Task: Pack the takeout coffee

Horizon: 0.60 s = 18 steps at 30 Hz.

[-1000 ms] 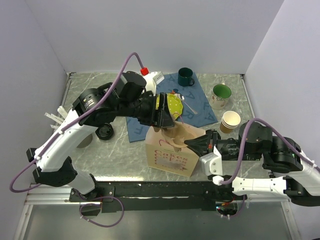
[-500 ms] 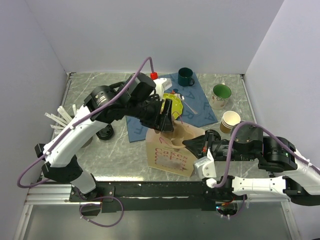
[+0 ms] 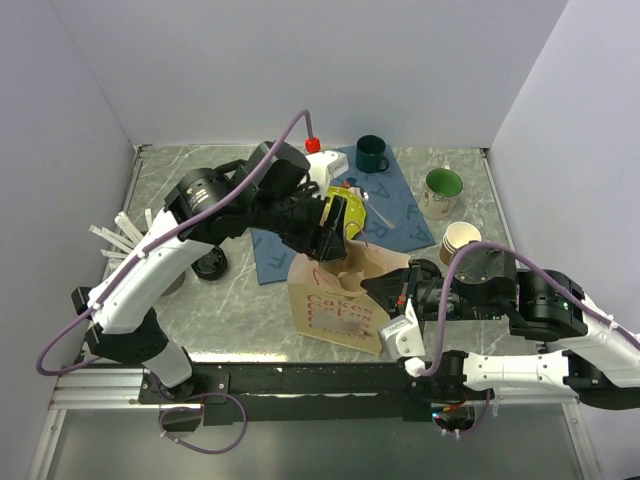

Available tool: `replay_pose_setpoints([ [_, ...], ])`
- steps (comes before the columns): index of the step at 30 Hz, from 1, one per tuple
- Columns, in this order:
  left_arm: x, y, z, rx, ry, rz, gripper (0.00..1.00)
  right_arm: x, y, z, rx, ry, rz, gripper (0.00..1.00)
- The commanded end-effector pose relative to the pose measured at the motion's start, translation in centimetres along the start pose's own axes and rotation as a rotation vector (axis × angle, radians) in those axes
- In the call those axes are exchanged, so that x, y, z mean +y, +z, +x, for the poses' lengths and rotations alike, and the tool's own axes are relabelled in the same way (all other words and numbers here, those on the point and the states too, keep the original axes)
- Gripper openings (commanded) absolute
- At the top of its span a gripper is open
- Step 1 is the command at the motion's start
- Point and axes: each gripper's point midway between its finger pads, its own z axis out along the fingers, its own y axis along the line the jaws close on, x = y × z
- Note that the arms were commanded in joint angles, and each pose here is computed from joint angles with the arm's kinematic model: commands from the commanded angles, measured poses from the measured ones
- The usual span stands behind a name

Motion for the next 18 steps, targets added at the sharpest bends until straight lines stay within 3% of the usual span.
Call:
replay_pose_setpoints([
  [1, -0.7, -0.9, -2.3, -0.091, 0.076, 0.022, 0.67, -1.1, -0.4, -0.6, -0.015, -0.040, 0.022, 0.00],
  [18, 1.4, 1.0, -1.0, -0.029, 0.077, -0.067, 0.60, -0.9, -0.1, -0.5, -0.012, -0.069, 0.012, 0.00],
])
